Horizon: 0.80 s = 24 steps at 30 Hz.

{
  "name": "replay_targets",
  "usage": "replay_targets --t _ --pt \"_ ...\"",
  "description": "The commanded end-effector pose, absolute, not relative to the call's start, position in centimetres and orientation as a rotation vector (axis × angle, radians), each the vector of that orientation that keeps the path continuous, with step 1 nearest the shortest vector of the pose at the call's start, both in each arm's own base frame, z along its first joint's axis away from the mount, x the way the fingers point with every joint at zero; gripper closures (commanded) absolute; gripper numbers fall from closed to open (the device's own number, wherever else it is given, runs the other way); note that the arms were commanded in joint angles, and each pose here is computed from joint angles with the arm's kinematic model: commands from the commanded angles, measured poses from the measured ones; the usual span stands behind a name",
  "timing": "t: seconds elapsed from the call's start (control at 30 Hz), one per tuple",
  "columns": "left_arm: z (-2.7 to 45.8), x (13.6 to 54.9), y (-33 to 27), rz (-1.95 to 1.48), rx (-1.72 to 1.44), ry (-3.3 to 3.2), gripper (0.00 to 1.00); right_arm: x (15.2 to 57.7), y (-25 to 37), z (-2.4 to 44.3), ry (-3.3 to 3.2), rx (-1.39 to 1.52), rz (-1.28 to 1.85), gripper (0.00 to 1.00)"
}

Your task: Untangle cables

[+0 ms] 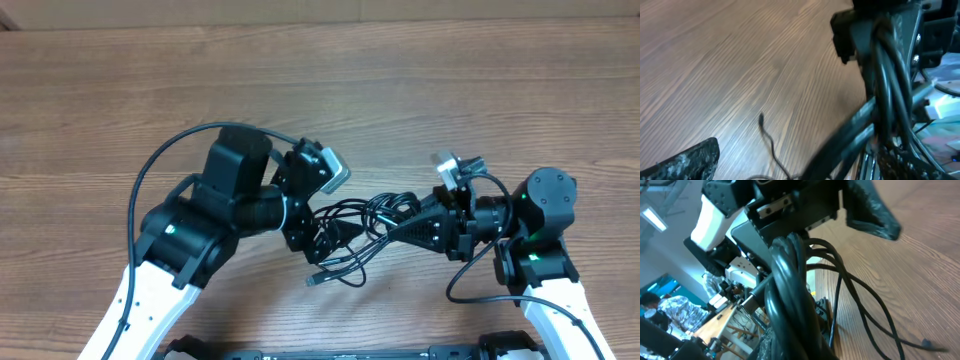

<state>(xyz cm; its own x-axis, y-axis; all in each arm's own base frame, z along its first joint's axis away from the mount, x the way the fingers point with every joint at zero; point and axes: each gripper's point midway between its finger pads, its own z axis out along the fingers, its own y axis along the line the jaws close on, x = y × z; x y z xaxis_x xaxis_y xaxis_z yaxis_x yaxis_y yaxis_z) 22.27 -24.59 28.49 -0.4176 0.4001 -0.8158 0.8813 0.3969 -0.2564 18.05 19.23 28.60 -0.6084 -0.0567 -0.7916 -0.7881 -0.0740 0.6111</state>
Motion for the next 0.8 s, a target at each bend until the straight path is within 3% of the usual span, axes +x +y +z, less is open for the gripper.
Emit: replay_targets --t 0.0,0.17,0.23,0.27,0.3,0.33,0.37,0.57,0.6,0.67,0.7,0.77 --pt "29.5 22.0 -25.6 -1.009 1.12 1.927 0.0 16.7 19.8 29.3 1.61 -1.012 1.749 0.96" --pt "30.2 20.7 -26.4 -1.127 1.175 1.871 0.02 16.6 19.9 29.3 1.603 -1.024 1.749 0.96" --pt "30.8 19.5 -26.7 -1.198 1.227 1.81 0.15 16.5 19.9 29.3 1.602 -1.024 1.749 0.96" --pt "31.0 19.3 -26.8 -1.217 1.237 1.795 0.25 16.6 19.9 29.3 1.603 -1.024 1.749 0.96" --pt "31.2 19.0 -26.8 -1.234 1.243 1.786 0.49 16.6 19.9 29.3 1.603 -1.024 1.75 0.96" --pt "31.2 19.0 -26.8 -1.235 1.243 1.787 0.83 16.6 19.9 29.3 1.603 -1.024 1.749 0.96" --pt "31.2 19.0 -26.8 -1.235 1.243 1.786 0.96 16.6 19.9 29.3 1.603 -1.024 1.749 0.96" --pt "31.2 19.1 -26.8 -1.22 1.258 1.766 0.96 17.5 20.0 29.4 1.621 -0.96 1.725 0.95" --pt "31.2 19.1 -26.8 -1.213 1.262 1.761 0.96 17.8 20.1 29.4 1.631 -0.937 1.721 0.84" --pt "30.9 19.8 -26.7 -1.165 1.247 1.782 0.96 18.6 20.1 29.4 1.66 -0.867 1.714 0.39" --pt "30.8 19.9 -26.6 -1.152 1.243 1.788 0.96 18.9 20.1 29.3 1.673 -0.839 1.711 0.23" --pt "30.3 20.6 -26.4 -1.097 1.223 1.819 0.96 19.7 20.1 28.9 1.71 -0.768 1.704 0.0"
